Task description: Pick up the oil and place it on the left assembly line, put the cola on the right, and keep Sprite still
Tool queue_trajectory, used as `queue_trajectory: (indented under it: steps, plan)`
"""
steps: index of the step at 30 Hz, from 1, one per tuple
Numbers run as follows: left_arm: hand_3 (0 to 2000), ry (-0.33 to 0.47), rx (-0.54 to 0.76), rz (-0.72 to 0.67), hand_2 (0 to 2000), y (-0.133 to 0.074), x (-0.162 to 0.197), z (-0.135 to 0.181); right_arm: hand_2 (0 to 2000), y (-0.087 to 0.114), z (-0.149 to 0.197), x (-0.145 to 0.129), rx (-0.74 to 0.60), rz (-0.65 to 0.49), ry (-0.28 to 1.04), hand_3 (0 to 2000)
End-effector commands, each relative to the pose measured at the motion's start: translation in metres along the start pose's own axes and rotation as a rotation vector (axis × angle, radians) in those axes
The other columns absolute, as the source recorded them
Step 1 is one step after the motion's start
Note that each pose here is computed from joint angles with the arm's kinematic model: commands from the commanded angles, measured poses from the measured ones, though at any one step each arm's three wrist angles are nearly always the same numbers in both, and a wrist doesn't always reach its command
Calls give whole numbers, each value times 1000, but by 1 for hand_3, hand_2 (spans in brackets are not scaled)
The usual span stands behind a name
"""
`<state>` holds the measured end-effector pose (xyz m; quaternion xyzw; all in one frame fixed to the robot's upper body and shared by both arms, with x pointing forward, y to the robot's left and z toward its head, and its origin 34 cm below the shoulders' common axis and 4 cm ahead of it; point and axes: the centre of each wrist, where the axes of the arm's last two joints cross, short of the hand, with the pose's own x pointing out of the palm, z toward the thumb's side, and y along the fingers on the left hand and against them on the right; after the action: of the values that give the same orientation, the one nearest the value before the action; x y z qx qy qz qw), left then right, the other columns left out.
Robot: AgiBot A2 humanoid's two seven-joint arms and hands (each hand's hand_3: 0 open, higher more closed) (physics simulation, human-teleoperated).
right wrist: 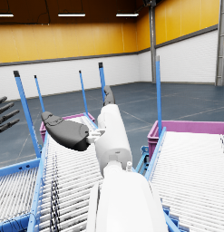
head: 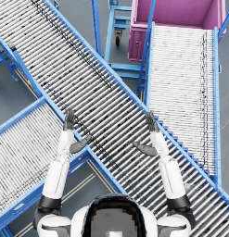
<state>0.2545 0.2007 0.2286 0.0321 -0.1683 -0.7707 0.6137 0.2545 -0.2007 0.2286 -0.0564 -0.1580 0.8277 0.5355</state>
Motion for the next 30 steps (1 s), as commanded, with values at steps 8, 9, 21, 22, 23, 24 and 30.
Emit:
queue_trajectory:
  steps: [8,9,21,22,23,24,30]
  plan:
    - [0,0,0,0,0,0,0,0,0,0,0,0,0,0,0,0]
    - [0,0,0,0,0,0,0,0,0,0,0,0,0,0,0,0]
    - [0,0,0,0,0,0,0,0,0,0,0,0,0,0,0,0]
    - [0,0,0,0,0,0,0,0,0,0,0,0,0,0,0,0]
    - [0,0,0,0,0,0,0,0,0,0,0,0,0,0,0,0]
    - [0,0,0,0,0,0,0,0,0,0,0,0,0,0,0,0]
    - [0,0,0,0,0,0,0,0,0,0,0,0,0,0,0,0]
